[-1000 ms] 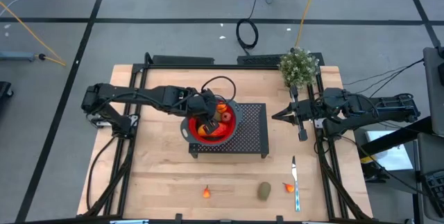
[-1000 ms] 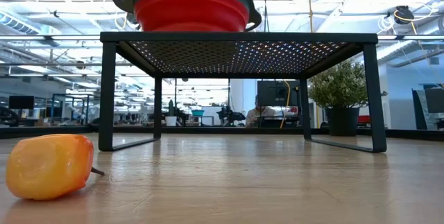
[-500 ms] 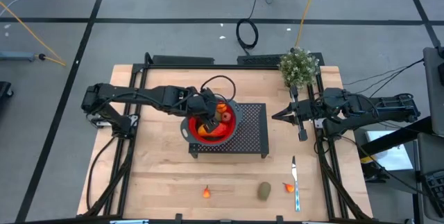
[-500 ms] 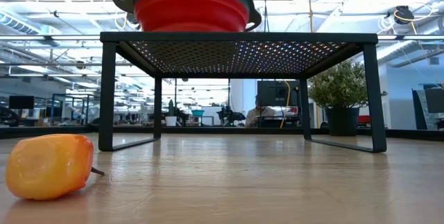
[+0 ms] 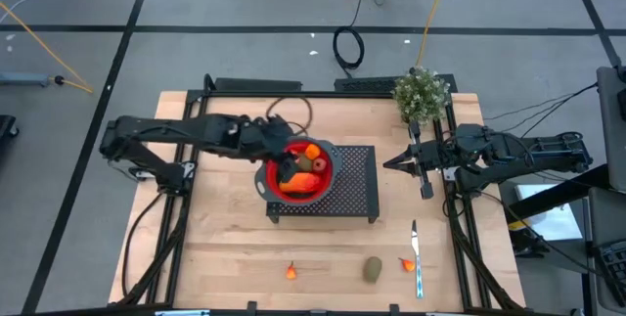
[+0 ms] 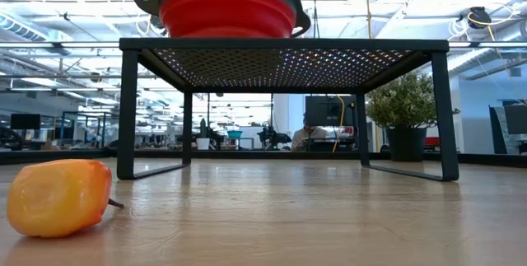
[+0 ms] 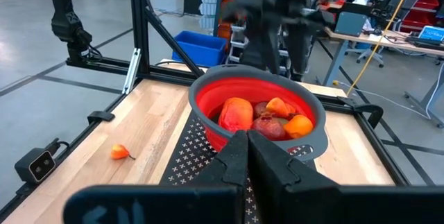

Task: Pick & Place Fruit
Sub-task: Put the orange pear into the red strainer bowl on the shelf

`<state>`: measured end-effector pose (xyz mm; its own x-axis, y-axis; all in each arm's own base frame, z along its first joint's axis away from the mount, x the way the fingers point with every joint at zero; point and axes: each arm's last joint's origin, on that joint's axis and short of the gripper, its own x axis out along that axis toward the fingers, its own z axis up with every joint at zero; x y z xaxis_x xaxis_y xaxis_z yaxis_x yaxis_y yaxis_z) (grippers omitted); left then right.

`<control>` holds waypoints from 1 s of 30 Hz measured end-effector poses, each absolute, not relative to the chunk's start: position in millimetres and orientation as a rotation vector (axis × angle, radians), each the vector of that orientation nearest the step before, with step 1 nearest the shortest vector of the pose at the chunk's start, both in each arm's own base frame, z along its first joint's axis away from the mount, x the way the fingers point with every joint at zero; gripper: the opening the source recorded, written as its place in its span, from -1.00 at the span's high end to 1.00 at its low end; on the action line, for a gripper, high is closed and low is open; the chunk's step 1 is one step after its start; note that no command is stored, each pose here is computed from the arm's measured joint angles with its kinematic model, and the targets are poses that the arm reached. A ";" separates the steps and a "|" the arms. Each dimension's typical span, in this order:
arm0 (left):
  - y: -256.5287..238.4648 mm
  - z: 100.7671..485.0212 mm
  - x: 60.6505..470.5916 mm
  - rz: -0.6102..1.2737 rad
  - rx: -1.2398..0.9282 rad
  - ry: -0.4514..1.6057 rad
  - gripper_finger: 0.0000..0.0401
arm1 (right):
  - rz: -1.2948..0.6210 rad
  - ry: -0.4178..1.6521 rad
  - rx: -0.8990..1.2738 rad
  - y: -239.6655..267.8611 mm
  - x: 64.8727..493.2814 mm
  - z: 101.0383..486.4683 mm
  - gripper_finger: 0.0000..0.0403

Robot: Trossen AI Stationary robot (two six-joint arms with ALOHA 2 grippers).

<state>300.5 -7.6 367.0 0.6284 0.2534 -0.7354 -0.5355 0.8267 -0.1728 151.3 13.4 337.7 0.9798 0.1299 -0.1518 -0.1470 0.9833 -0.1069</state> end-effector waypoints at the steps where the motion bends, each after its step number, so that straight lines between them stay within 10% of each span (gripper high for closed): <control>1: -10.6 371.8 295.9 0.461 -0.431 0.747 -0.13 | 0.140 0.144 -0.118 13.4 151.3 337.8 0.98; 30: -184.4 338.6 271.2 0.501 -1.191 0.801 -0.13 | 0.140 0.144 -0.118 13.4 151.3 337.8 0.98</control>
<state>271.2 -184.4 338.6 0.6330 -0.0628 -0.7716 -0.7212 0.3143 -0.6173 151.3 13.4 337.8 0.9799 0.1307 -0.1510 -0.1476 0.9832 -0.1069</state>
